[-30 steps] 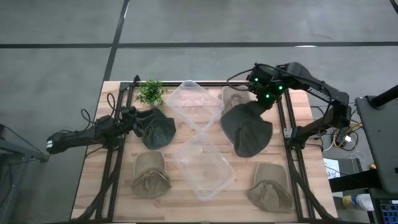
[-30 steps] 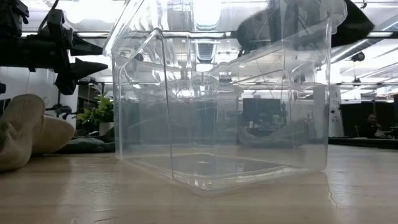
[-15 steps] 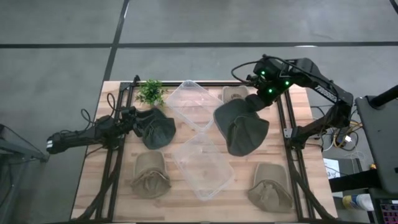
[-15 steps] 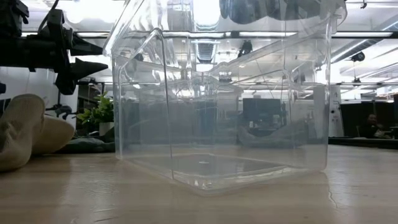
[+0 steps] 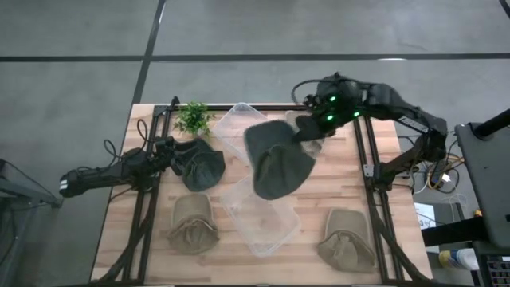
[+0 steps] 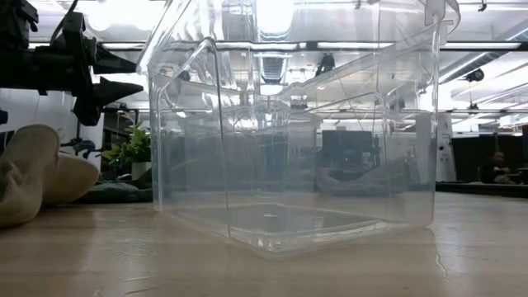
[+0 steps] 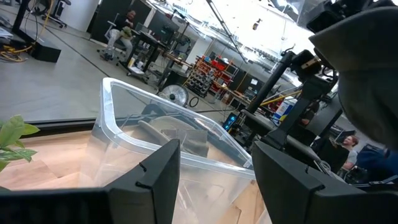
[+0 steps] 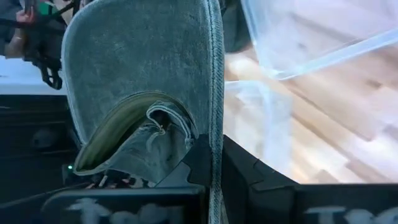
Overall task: Pick & Place hat
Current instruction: Put the right black cap into the bottom transparent bin
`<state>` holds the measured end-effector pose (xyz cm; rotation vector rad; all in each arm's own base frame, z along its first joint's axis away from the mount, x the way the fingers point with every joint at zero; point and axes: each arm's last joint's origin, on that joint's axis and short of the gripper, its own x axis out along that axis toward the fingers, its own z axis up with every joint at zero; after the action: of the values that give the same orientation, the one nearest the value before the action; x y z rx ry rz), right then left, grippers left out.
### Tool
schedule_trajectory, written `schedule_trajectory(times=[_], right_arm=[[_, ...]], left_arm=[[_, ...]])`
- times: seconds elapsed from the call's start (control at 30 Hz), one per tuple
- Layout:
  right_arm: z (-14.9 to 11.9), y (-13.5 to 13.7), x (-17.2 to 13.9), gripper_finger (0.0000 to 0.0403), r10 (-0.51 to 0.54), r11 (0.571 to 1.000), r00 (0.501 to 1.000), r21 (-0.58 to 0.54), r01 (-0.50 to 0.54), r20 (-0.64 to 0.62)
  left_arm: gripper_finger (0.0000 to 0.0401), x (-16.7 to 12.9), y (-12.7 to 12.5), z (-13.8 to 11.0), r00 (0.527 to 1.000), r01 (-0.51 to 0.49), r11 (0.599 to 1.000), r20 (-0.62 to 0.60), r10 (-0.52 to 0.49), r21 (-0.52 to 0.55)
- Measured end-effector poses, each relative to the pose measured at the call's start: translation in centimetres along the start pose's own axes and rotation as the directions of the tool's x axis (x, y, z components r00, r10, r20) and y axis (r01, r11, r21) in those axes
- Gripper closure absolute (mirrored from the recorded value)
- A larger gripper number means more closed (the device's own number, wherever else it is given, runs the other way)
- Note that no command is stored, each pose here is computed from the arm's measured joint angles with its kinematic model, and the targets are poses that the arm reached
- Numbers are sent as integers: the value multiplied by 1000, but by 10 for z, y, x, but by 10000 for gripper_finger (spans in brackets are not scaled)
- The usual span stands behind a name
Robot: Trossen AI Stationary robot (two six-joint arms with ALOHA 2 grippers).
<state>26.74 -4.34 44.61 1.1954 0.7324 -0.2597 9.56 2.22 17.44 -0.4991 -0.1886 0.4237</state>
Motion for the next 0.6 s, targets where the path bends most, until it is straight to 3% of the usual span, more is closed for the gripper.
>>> schedule_trajectory(times=[0.2,0.6], right_arm=[[-6,17,55,390,11,1000,997,-4,-12,-78],[-13,13,136,390,-186,982,957,-68,174,-225]], left_arm=[[208,0,0,0,1000,0,1000,0,0,2],[208,0,0,0,1000,0,1000,0,0,0]])
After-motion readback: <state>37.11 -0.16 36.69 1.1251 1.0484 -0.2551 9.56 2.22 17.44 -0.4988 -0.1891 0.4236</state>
